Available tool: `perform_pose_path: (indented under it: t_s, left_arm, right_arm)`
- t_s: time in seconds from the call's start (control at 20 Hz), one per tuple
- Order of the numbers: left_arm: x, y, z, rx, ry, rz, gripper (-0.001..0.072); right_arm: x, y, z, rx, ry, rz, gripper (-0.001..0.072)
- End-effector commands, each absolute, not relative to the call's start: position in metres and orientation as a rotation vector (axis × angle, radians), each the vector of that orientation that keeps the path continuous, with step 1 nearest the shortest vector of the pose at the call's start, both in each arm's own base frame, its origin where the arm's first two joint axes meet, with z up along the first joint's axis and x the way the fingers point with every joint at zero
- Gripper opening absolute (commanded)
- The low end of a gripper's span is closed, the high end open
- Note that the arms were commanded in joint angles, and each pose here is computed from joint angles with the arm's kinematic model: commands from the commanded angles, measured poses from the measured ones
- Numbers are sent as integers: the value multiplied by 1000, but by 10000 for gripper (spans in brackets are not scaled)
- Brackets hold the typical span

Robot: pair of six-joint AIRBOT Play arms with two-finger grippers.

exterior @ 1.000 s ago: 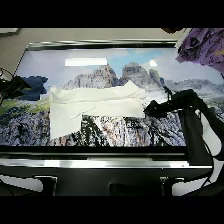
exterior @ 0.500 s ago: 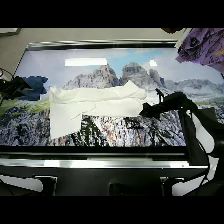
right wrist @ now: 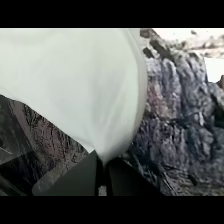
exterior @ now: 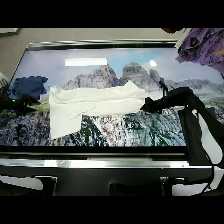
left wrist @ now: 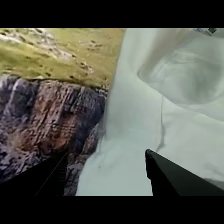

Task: Fold the clothes and pants, and hang the long-sleeved shirts on hangers.

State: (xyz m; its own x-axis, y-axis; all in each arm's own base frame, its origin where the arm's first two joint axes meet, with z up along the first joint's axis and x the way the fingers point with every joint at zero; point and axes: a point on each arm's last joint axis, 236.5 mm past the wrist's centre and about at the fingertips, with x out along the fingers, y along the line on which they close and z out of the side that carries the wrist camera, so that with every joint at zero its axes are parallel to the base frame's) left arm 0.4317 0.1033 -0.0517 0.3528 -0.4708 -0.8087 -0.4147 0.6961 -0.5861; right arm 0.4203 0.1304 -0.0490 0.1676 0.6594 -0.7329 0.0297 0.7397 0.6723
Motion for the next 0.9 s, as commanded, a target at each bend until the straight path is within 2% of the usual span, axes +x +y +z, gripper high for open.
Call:
perform_pose_path:
  t_s: [0.0, 0.35, 0.55, 0.6, 0.65, 0.7, 0.75, 0.85]
  left_arm:
    - [426, 84, -81, -889, 1231, -96, 544]
    - [435, 66, -96, -848, 1214, -123, 527]
    - [441, 56, -106, -881, 1219, -131, 513]
    - [440, 52, -111, -882, 1231, -136, 465]
    - [440, 48, -114, -882, 1241, -141, 323]
    - [441, 45, -114, -878, 1241, -147, 138]
    - [442, 44, -112, -870, 1235, -155, 19]
    - [453, 44, -91, -848, 1191, -175, 17]
  right_arm:
    - [420, 131, -36, 621, 1321, 502, 33]
    - [420, 132, -34, 668, 1339, 470, 33]
    - [415, 134, -34, 674, 1360, 480, 33]
    - [413, 134, -33, 675, 1366, 484, 33]
    - [412, 135, -33, 681, 1373, 482, 33]
    - [412, 135, -31, 686, 1371, 477, 33]
    - [413, 134, -26, 683, 1357, 476, 32]
    - [418, 134, -11, 680, 1313, 474, 31]
